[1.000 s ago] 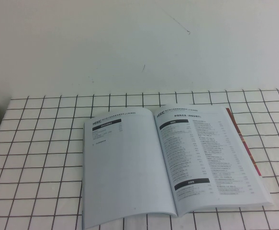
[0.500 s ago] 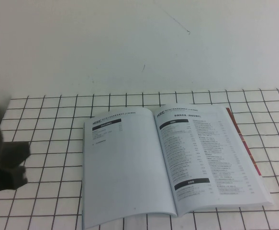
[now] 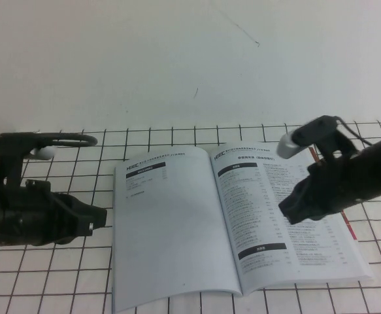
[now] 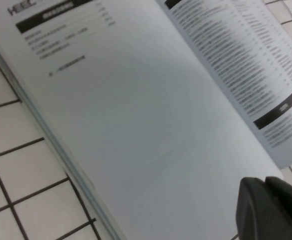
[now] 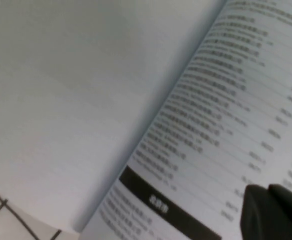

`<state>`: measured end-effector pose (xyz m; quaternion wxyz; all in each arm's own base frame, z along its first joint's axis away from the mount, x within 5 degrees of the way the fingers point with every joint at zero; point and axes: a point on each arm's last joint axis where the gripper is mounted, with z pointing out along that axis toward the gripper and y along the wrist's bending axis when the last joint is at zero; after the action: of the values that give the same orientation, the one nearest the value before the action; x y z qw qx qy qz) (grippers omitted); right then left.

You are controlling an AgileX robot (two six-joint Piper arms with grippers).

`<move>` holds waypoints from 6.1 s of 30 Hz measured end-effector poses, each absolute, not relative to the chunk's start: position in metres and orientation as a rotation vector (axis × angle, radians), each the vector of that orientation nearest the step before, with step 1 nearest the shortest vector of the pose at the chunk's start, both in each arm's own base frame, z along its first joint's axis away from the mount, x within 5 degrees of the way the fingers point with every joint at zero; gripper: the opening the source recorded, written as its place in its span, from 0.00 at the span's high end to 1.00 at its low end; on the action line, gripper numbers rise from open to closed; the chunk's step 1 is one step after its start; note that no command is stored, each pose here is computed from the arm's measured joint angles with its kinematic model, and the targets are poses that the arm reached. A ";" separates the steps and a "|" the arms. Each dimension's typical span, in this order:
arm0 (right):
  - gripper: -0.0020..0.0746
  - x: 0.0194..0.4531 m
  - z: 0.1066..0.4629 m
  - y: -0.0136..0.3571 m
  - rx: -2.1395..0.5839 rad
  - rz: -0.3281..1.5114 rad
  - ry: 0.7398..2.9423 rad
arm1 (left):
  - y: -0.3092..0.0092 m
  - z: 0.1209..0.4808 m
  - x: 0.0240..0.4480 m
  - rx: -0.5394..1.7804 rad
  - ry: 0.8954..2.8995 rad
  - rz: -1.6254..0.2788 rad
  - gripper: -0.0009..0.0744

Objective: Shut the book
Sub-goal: 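Close the open booklet and leave it lying on the table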

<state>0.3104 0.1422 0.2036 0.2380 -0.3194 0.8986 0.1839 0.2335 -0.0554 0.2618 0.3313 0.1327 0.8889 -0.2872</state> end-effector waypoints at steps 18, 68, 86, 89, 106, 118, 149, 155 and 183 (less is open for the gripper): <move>0.98 0.354 0.127 0.168 -0.942 0.537 2.612 | -0.065 0.178 0.292 0.097 2.468 -0.456 0.99; 0.98 0.320 0.300 0.041 -0.796 0.086 2.388 | -0.128 0.254 0.324 0.282 2.061 -1.322 0.99; 0.98 0.152 0.407 0.023 -0.791 0.002 2.252 | -0.104 0.359 0.279 0.721 2.044 -0.654 0.99; 0.98 0.133 0.400 0.022 -0.746 0.003 2.264 | -0.090 0.368 0.264 0.707 2.104 -0.490 0.99; 0.98 0.042 0.318 0.003 -0.367 -0.160 2.057 | -0.044 0.325 0.178 0.399 1.895 -0.145 0.99; 0.98 0.041 0.264 0.005 -0.337 -0.109 2.075 | -0.035 0.329 0.155 0.334 1.730 -0.088 0.99; 0.98 0.042 0.263 0.005 -0.330 -0.092 2.072 | -0.026 0.301 0.110 0.405 1.647 -0.010 0.99; 0.98 0.042 0.263 0.005 -0.330 -0.092 2.072 | -0.019 0.238 0.072 0.361 1.659 -0.041 0.99; 0.98 0.042 0.263 0.006 -0.324 -0.084 2.071 | -0.009 0.176 0.053 0.084 1.834 -0.111 0.99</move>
<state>0.0416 0.0059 0.2632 0.4985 -0.1339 0.8558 -0.0347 0.0526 -0.0088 0.1762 0.6061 0.0362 0.7931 -0.0480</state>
